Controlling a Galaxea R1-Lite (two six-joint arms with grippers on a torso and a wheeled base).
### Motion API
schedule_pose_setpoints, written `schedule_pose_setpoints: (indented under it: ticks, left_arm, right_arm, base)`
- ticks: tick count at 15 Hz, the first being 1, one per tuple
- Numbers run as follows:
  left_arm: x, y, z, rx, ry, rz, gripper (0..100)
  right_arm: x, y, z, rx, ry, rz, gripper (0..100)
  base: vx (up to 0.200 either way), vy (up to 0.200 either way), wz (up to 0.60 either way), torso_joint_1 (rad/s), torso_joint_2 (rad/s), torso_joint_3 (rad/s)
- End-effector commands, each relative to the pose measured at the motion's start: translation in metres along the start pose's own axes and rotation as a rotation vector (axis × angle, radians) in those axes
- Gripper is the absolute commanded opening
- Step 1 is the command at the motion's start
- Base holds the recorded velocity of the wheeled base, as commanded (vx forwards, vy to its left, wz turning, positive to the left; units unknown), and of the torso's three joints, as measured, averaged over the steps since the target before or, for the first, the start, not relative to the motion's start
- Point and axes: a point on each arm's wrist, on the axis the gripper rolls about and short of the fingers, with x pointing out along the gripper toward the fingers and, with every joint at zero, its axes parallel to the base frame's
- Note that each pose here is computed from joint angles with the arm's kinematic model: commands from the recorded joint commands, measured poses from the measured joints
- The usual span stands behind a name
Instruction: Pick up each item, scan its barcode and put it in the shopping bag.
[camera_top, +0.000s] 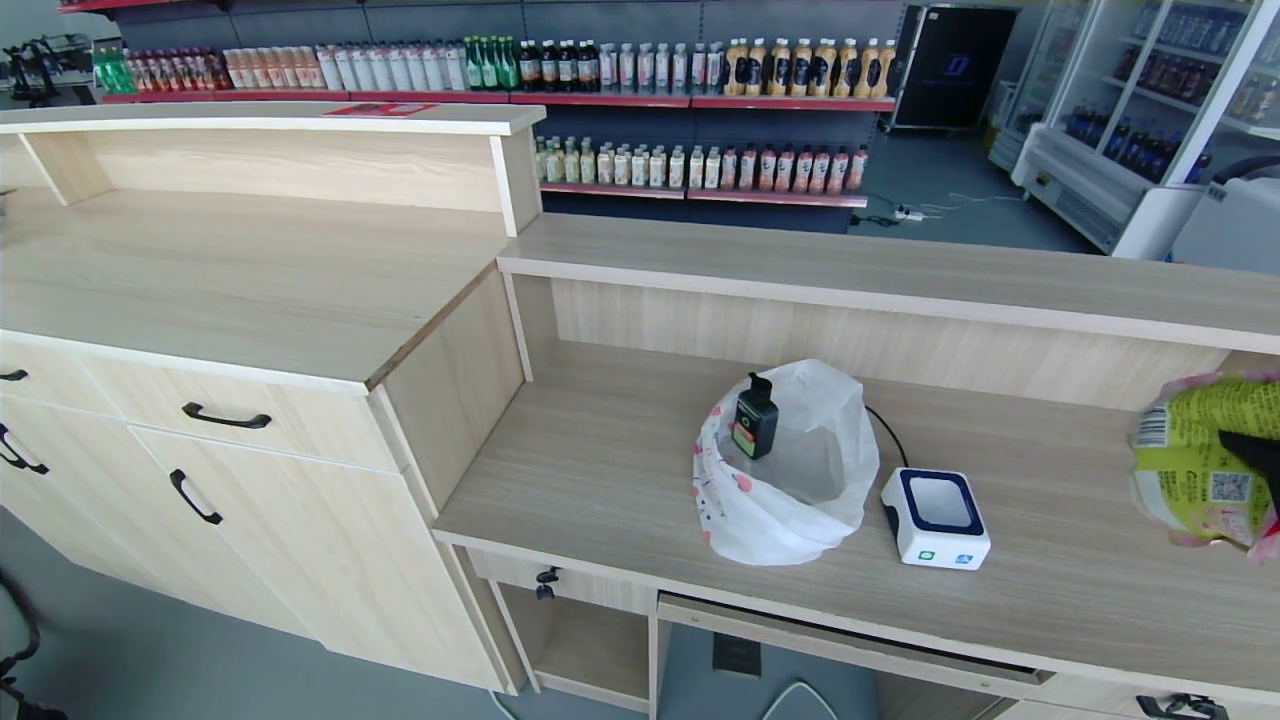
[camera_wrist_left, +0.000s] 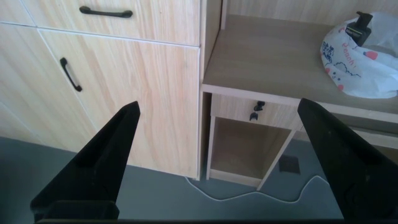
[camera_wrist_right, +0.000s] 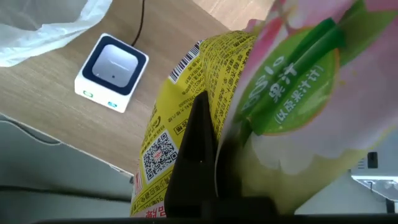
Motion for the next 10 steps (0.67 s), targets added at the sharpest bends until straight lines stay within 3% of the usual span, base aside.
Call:
schedule_pose_setpoints:
  ticks: [1,3,5,7,10]
  left_arm:
    - [0.0,0.0,0.0,-0.001,0.0,0.0,100]
    - [0.0,0.0,0.0,-0.001,0.0,0.0,100]
    - [0.0,0.0,0.0,-0.001,0.0,0.0,100]
    - [0.0,0.0,0.0,-0.001,0.0,0.0,100]
    - [0.0,0.0,0.0,-0.001,0.0,0.0,100]
  right_arm:
    - [-0.017,-0.001,0.002,0.014,-0.025,-0.052,0]
    - [-0.018,0.003,0.002,0.121,-0.012,-0.083,0]
    - [-0.013,0.016,0.021,0.267,0.005,-0.157,0]
    - [0.004,0.027,0.029,0.322,0.065,-0.2,0]
    - [0.036,0.037,0.02,0.472,0.13,-0.132,0]
  base:
    - [0.0,0.0,0.0,0.0,0.0,0.0]
    - [0.0,0.0,0.6,0.0,0.0,0.002]
    - [0.0,0.0,0.6,0.0,0.0,0.005]
    - [0.0,0.0,0.6,0.002,0.0,0.007]
    - [0.0,0.0,0.0,0.0,0.0,0.0]
